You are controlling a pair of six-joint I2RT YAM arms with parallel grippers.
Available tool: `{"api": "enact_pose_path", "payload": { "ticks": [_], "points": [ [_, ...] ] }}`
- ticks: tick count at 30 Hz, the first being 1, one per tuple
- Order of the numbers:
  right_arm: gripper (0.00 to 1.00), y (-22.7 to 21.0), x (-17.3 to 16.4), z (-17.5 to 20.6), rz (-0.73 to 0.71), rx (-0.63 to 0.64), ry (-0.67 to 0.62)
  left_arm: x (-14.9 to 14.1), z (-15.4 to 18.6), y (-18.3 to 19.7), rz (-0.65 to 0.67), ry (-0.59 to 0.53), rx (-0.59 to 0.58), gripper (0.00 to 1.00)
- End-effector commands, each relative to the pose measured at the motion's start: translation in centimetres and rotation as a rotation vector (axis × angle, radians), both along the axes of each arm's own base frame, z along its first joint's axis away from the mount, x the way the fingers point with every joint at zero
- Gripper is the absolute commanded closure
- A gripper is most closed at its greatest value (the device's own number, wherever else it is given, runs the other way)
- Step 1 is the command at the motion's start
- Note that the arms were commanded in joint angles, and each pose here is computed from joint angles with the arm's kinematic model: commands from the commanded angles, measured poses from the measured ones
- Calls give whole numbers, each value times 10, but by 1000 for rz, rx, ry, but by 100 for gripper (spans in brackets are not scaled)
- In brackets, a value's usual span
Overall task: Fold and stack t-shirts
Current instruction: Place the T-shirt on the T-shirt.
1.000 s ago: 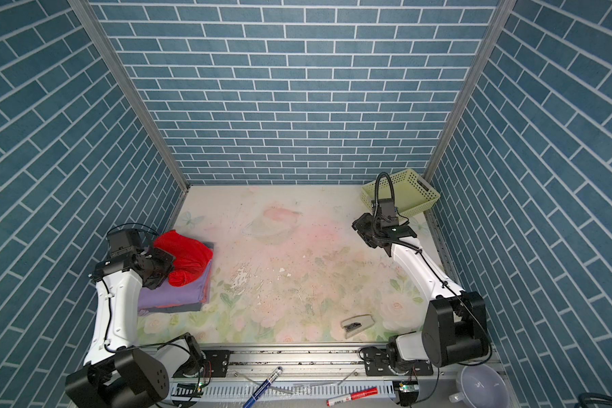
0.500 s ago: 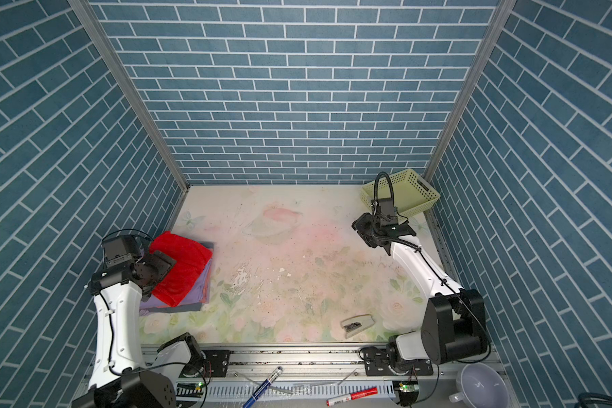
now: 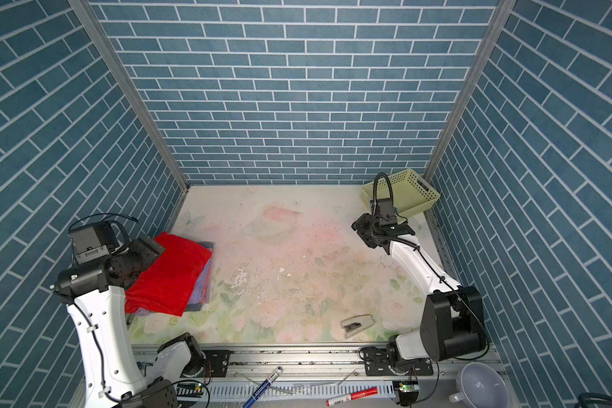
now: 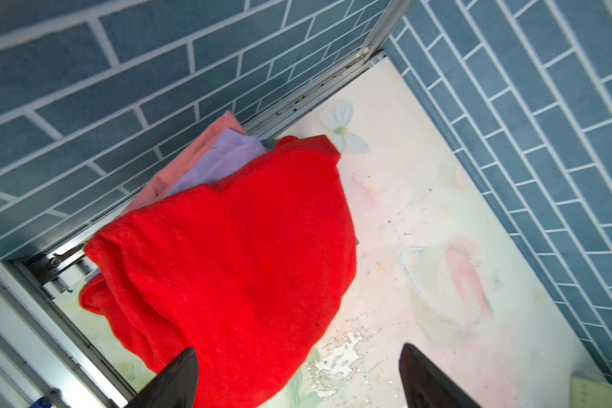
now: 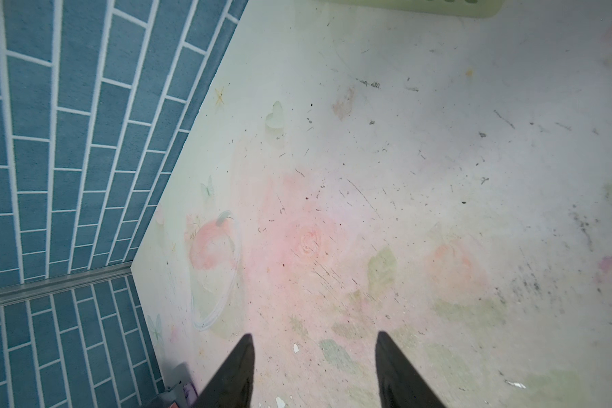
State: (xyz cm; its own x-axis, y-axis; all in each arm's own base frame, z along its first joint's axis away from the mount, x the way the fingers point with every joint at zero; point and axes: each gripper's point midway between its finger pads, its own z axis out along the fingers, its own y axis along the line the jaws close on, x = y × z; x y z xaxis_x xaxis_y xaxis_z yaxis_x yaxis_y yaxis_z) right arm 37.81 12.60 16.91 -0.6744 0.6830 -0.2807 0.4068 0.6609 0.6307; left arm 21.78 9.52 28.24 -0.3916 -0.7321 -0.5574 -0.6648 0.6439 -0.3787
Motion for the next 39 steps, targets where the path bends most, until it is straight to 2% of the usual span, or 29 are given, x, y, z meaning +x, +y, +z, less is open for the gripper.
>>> {"api": "enact_pose_path", "payload": {
  "ticks": [1,4,10,18,23,30,35,39],
  "points": [
    [45,1,14,18,-35,34,-36,5,2,-22,-106,-16,-84,18],
    [46,3,16,17,-37,44,-37,21,-13,-28,-140,-37,-161,28],
    [46,3,17,14,-48,57,-31,57,-41,-34,-189,-82,-274,30],
    [46,-2,10,14,-79,58,-42,91,-84,-40,-251,39,-237,29],
    [46,-12,3,23,-105,28,-70,106,-117,-20,-176,95,-188,30],
    [45,-27,-10,29,-157,-8,-82,136,-140,10,-115,139,-112,30],
    [45,-37,-21,32,-200,-26,-88,142,-156,45,-8,161,-93,32],
    [45,-46,-29,36,-231,-45,-92,135,-178,71,76,214,-109,33]
  ]
}}
